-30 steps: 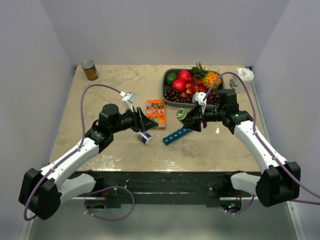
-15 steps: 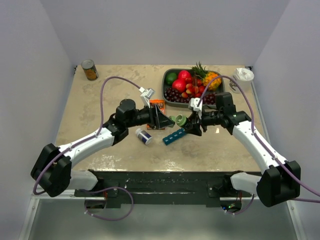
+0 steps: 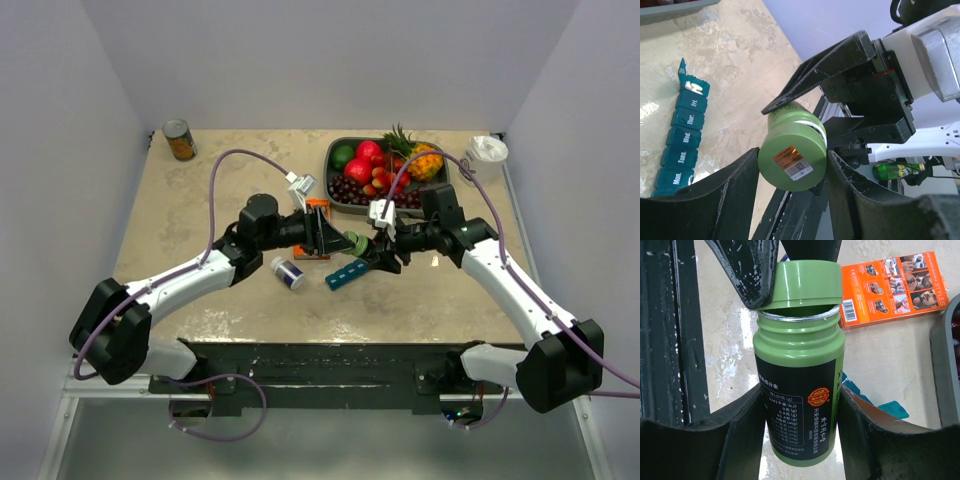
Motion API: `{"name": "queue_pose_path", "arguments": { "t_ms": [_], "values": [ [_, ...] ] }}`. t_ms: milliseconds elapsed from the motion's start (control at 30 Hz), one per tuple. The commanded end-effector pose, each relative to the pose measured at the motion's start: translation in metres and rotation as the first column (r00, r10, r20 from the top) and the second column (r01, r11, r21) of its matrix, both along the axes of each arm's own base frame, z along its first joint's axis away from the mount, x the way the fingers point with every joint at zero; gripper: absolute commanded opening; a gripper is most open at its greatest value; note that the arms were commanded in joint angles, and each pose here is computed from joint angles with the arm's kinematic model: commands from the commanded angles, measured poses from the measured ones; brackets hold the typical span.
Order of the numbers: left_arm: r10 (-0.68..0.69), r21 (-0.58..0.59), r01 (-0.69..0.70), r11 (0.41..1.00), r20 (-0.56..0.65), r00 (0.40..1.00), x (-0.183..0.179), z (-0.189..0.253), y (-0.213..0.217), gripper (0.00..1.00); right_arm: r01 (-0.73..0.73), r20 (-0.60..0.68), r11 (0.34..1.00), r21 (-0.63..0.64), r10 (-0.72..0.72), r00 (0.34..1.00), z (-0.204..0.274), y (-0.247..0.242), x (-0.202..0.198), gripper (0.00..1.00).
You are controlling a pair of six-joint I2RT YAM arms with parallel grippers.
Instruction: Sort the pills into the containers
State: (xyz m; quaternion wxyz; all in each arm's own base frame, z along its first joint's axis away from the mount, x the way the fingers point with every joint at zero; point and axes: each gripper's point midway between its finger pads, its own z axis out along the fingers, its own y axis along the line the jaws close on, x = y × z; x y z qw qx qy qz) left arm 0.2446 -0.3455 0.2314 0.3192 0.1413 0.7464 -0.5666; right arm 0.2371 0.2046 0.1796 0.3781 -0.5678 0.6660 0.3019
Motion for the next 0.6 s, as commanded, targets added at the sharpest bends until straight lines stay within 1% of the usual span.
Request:
{"name": "queue_pose_path", "arguments": {
  "t_ms": [0,133,333,433,467,567],
  "values": [
    [-0.061,-0.004,0.061,0.998,0.047,0.997,-0.006,0.012,-0.007,0.07,-0.032,0.071,0.999,0.021,0.031,0.997,0.024,0.008,0.007,0.06],
    [-0.095,-0.001,0.096,0.995,0.045,0.994,-0.012,0.010,-0.007,0.07,-0.042,0.065,0.999,0.004,0.042,0.997,0.020,0.009,0.005,0.06],
    [-0.088,0.017,0.087,0.996,0.041,0.995,-0.007,0.010,-0.009,0.06,-0.068,0.075,0.996,-0.059,0.072,0.995,0.010,0.015,-0.002,0.06],
    [-0.088,0.050,0.086,0.995,0.032,0.996,-0.006,0.005,-0.009,0.06,-0.078,0.079,0.993,-0.087,0.085,0.993,0.008,0.016,-0.005,0.05],
    [-0.090,0.072,0.089,0.993,0.010,0.996,-0.006,-0.001,-0.008,0.06,-0.079,0.080,0.993,-0.089,0.086,0.993,0.009,0.016,-0.005,0.05],
    [-0.102,0.112,0.102,0.989,-0.005,0.995,-0.009,-0.009,-0.007,0.06,-0.065,0.085,0.994,-0.089,0.073,0.994,0.013,0.016,-0.002,0.05]
  ]
}}
